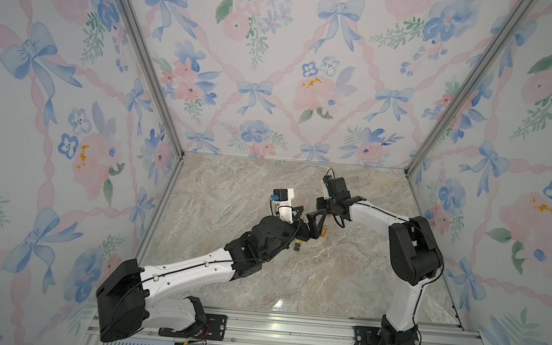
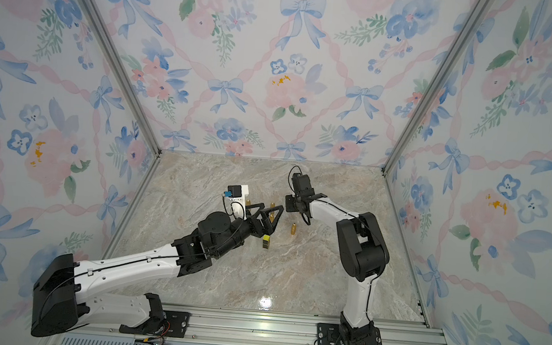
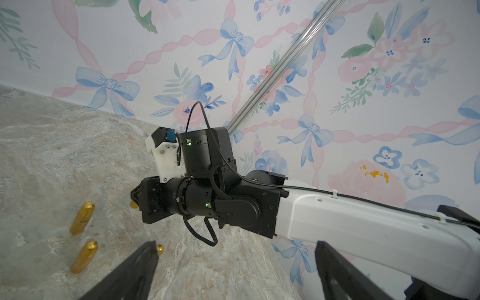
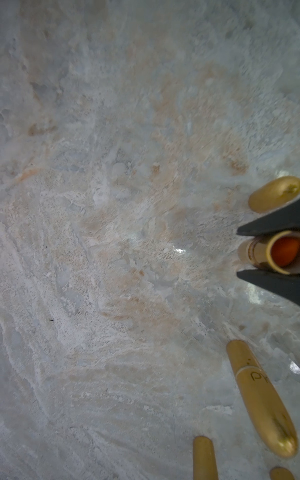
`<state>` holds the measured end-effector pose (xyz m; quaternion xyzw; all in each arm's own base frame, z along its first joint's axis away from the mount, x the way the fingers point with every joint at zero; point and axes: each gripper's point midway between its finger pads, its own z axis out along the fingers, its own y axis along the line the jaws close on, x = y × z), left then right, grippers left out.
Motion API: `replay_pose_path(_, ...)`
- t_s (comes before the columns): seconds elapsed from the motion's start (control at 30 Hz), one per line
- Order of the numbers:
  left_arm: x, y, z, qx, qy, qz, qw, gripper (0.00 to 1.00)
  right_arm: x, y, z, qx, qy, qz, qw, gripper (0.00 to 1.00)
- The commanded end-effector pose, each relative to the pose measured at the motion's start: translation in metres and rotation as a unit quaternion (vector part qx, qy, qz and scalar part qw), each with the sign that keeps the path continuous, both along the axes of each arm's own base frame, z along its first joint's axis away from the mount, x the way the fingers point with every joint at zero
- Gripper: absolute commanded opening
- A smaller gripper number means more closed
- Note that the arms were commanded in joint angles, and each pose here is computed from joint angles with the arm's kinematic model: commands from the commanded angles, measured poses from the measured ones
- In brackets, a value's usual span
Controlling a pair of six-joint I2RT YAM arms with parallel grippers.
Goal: Open the lipstick cap
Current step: Place the lipstick at the center of the board.
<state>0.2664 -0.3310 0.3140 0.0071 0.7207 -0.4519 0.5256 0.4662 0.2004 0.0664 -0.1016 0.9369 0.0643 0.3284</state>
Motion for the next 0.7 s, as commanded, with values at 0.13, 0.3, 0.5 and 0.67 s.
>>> replay_pose_path(0.13, 0.000, 0.000, 0.010, -0.001, -0.008, 0.004, 1.000, 0.98, -0.003, -0.005, -0.025, -0.031, 0.007, -0.003, 0.999, 0.11)
replay_pose_path(0.3, 0.000, -0.002, 0.014, -0.006, -0.008, 0.001, 1.000, 0.98, -0.005, -0.006, -0.027, -0.037, 0.002, -0.005, 0.999, 0.12)
replay_pose_path(0.5, 0.000, 0.001, 0.012, -0.001, -0.011, 0.009, 1.000, 0.98, -0.008, -0.003, -0.030, -0.043, 0.001, 0.002, 0.999, 0.14)
replay_pose_path(0.67, -0.001, 0.001, 0.016, -0.003, -0.015, 0.008, 1.000, 0.98, -0.008, -0.002, -0.030, -0.043, 0.002, 0.002, 0.999, 0.19)
